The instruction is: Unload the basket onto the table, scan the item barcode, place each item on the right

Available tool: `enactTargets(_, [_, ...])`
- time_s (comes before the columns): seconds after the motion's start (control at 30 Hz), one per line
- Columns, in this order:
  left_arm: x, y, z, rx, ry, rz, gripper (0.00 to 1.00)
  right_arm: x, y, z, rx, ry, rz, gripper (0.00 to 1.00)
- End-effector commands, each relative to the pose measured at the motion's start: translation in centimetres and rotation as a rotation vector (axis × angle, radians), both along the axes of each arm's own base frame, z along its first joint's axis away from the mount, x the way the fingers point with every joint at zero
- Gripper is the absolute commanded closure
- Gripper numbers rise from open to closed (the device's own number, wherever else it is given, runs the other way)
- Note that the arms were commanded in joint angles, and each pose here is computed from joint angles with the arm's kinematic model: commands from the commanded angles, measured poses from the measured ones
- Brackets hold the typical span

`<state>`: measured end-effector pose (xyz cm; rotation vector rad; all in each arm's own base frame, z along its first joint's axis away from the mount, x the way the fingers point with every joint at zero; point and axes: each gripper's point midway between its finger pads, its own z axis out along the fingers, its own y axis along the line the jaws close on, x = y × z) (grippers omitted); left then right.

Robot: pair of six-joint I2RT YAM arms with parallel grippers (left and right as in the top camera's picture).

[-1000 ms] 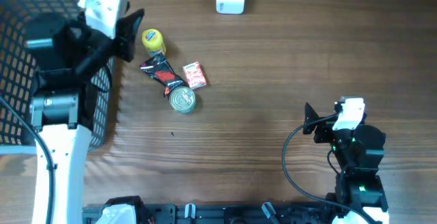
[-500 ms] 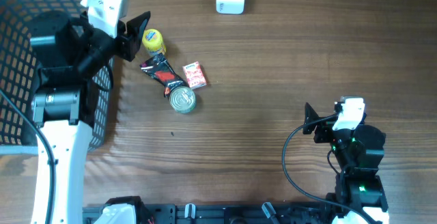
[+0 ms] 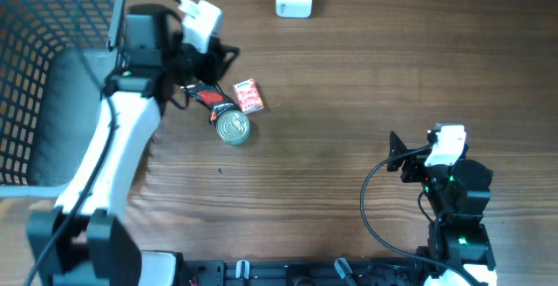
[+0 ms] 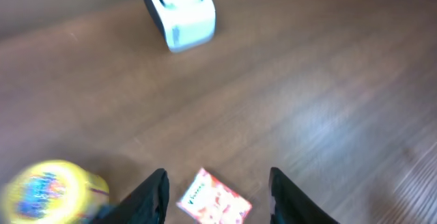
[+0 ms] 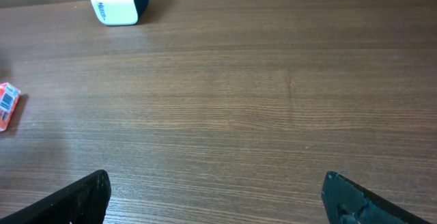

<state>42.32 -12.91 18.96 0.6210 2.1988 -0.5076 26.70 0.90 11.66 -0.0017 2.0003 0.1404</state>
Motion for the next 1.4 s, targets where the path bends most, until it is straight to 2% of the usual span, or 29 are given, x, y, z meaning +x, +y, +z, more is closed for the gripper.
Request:
enactTargets(0.0, [0.1,-0.2,-3.7,0.067,0.117,0.117,0.62,0.3,-0.4,1.0,-0.014,-0.022,-0.017,0.0])
enactTargets(0.07, [-0.4,-0.9,-4.8,0.071,0.167,0.122,0.64,0.3,-0.4,1.0,-0.014,-0.022,-0.017,0.0])
enactTargets(0.13, [-0.9,-1.6,-5.8,0.068,0.208,0.122,0.61,0.3,-0.4,1.0,-0.014,-0.022,-0.017,0.0])
enactTargets(0.23, [-1.4,-1.9,-7.2,0.099,0.248,0.136,0.61,0.3,-0.4,1.0,-0.014,-0.022,-0.017,0.0])
enactTargets(0.4, [-1.8,0.4,-9.5,0.119,0.375,0.363,0.51,0.3,-0.4,1.0,-0.014,-0.022,-0.017,0.0])
enactTargets(0.43, [-2.0,0.8,-9.8,0.098,0.412,0.427,0.43,0.3,-0.4,1.0,-0.014,-0.022,-0.017,0.0])
enactTargets(0.57, [-2.2,0.8,-10.1,-0.005,0.498,0.58,0.29,0.3,-0.4,1.0,-0.014,-0.022,-0.017,0.0])
enactTargets(0.63, [-2.1,1.0,-10.2,-0.048,0.528,0.66,0.06,0.3,-0.4,1.0,-0.014,-0.022,-0.017,0.0])
enactTargets(0.67, [-2.1,1.1,-10.3,-0.057,0.534,0.691,0.0,0.3,-0.4,1.0,-0.014,-0.022,-0.017,0.0])
enactTargets(0.97, [-3.2,4.4,-11.5,0.013,0.557,0.956,0.0,0.3,-0.4,1.0,-0.014,-0.022,-0.017,0.01])
enactTargets(1.37, [-3.7,5.0,-12.8,0.104,0.563,0.919,0.0,0.3,-0.1,1.0,-0.006,-0.022,-0.004,0.0])
